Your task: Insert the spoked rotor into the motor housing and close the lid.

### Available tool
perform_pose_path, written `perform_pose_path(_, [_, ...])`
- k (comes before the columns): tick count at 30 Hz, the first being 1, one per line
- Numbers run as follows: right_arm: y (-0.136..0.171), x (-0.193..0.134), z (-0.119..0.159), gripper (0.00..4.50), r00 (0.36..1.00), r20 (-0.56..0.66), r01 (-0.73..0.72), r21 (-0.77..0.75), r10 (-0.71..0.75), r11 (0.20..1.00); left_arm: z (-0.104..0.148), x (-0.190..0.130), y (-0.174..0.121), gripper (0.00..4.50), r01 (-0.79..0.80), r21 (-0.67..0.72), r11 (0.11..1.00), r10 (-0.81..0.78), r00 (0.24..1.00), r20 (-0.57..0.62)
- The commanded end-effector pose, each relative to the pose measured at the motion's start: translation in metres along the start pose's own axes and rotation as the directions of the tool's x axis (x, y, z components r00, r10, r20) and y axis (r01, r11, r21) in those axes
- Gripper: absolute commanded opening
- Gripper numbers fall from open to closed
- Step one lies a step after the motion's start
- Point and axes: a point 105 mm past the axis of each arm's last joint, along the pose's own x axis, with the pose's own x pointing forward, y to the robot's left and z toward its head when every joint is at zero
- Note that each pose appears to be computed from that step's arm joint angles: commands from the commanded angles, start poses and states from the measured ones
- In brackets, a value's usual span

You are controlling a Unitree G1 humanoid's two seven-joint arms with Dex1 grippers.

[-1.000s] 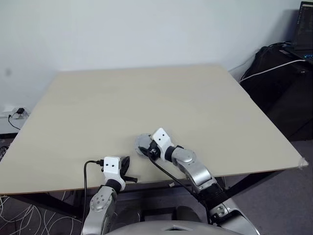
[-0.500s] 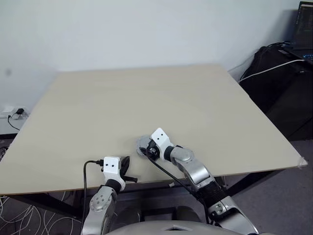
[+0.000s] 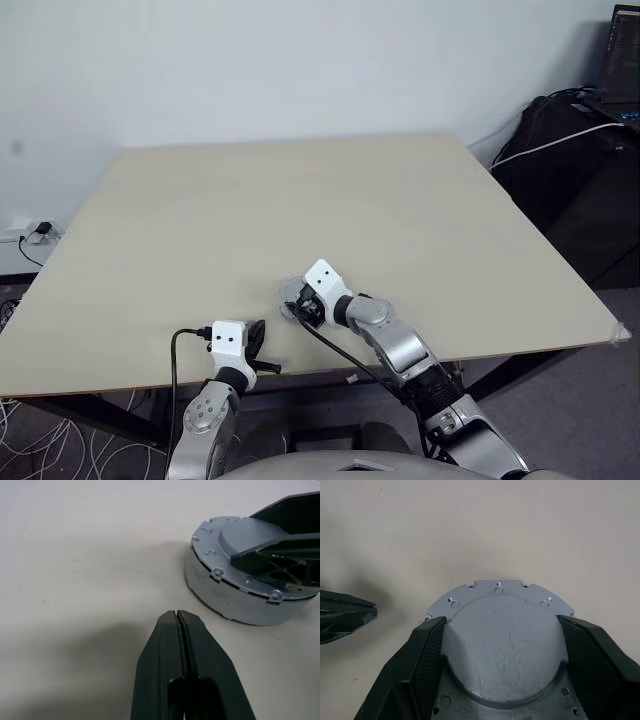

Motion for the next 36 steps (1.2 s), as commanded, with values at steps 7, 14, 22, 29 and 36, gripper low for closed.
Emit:
perform_pose_path(7, [-0.007, -0.009, -0.028, 3.20, 0.997, -0.081, 0.017, 0.050, -0.013, 0.999, 0.017, 0.002, -0.003, 0.05, 0.011, 0.011, 1.000, -0.011, 0.998, 0.061])
perform_pose_path(14, [-0.012, -0.010, -0.037, 3.20, 0.989, -0.140, 0.059, 0.078, -0.048, 0.995, 0.017, 0.002, -0.002, 0.05, 0.012, 0.012, 1.000, -0.013, 0.998, 0.059])
perform_pose_path(22, [-0.014, -0.013, -0.041, 3.20, 0.988, -0.145, 0.046, -0.017, -0.048, 0.999, 0.017, 0.002, -0.002, 0.05, 0.009, 0.012, 1.000, -0.010, 0.998, 0.060])
perform_pose_path(29, [-0.011, -0.017, -0.035, 3.20, 0.996, -0.091, 0.005, 0.040, -0.002, 0.999, 0.017, 0.003, -0.003, 0.05, 0.012, 0.009, 1.000, -0.013, 0.998, 0.060])
perform_pose_path(36, [-0.018, -0.016, -0.036, 3.20, 0.993, -0.105, 0.064, 0.120, -0.051, 0.991, 0.017, 0.003, -0.003, 0.05, 0.017, 0.010, 1.000, -0.018, 0.998, 0.058])
